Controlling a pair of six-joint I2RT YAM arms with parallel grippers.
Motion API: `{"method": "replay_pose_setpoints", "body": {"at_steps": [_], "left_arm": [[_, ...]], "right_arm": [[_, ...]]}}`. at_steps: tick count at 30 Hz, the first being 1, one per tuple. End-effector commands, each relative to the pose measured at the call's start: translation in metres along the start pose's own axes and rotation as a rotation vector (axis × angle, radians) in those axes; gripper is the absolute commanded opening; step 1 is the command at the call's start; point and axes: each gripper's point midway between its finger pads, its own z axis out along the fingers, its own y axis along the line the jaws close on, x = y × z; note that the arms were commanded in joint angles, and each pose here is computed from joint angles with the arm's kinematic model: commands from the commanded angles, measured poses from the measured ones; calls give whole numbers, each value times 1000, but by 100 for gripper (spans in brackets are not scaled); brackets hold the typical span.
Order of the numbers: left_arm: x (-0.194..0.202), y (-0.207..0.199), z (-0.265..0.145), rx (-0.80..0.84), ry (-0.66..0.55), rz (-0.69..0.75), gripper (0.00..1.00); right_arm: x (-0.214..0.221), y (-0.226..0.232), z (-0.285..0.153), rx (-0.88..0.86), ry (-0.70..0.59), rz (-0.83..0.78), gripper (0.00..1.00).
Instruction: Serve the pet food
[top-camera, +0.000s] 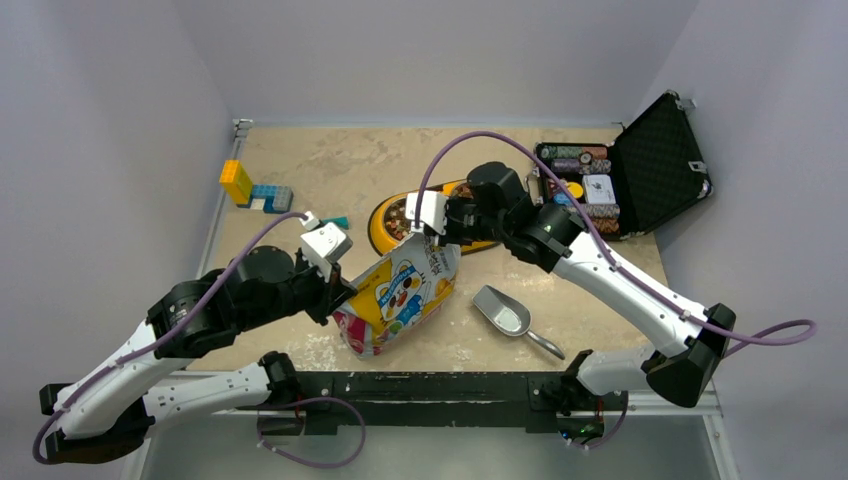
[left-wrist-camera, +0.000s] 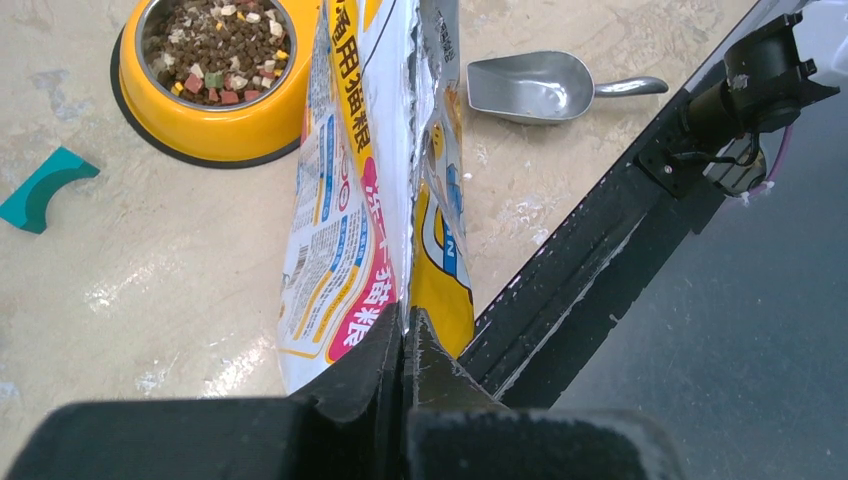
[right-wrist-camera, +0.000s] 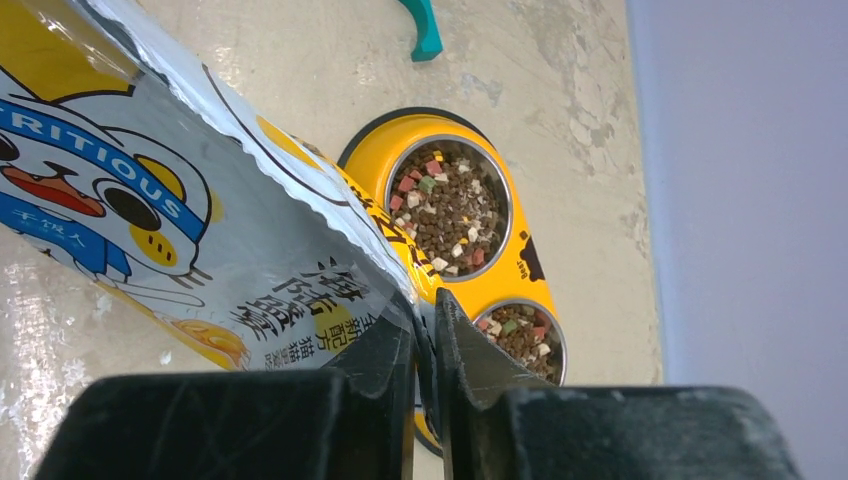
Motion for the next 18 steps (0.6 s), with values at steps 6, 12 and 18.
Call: {"method": "replay_pose_setpoints", "body": {"at_steps": [6, 12, 18], "left_arm": [[24, -8, -34, 86, 41, -19, 0], [24, -9, -33, 90, 44, -19, 0], [24, -9, -33, 90, 44, -21, 0]], "right_arm": [[72, -102, -57, 430, 285, 80, 0], [83, -114, -62, 486, 335, 85, 0], [78, -113, -66, 480, 297, 110, 0]]}}
